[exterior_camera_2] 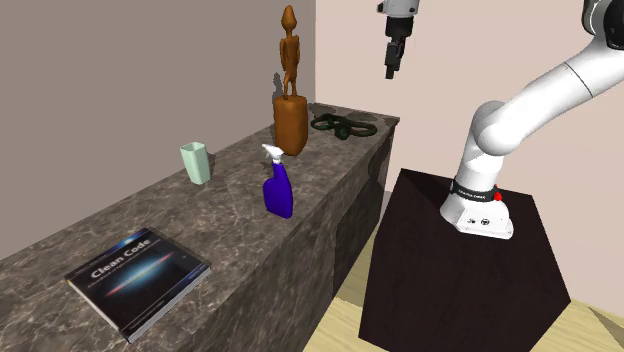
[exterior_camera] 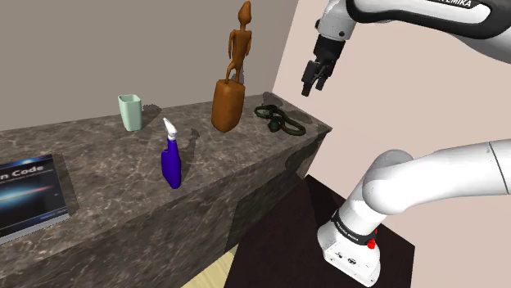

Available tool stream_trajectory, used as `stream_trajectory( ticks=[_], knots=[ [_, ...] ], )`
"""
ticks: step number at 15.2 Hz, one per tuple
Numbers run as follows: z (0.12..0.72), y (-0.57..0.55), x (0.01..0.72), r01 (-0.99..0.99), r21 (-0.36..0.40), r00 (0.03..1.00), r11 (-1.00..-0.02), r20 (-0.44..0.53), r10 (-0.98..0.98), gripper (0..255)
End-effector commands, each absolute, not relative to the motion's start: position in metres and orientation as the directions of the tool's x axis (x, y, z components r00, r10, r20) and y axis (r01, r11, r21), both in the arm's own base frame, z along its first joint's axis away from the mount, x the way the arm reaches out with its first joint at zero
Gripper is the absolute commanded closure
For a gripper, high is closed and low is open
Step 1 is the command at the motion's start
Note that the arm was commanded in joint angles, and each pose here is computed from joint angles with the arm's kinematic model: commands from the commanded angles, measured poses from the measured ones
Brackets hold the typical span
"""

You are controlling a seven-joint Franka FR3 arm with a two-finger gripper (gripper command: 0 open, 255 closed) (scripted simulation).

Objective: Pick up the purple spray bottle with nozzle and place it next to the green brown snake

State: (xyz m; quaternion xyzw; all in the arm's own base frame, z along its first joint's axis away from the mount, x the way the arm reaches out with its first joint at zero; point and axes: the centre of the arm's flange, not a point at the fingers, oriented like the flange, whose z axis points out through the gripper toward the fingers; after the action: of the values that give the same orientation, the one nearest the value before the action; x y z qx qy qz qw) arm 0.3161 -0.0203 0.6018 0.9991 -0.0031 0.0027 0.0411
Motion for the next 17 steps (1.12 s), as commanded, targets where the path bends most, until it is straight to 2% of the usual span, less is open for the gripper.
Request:
stream_trajectory(
  ticks=[1, 17],
  knots=[
    [0.602, -0.02, 0.316, -0.006, 0.082, 1.0, -0.997, 0.006, -0.006, 0],
    [0.529, 0.139, 0.422, 0.0, 0.044, 1.0, -0.999, 0.021, 0.001, 0]
  ],
)
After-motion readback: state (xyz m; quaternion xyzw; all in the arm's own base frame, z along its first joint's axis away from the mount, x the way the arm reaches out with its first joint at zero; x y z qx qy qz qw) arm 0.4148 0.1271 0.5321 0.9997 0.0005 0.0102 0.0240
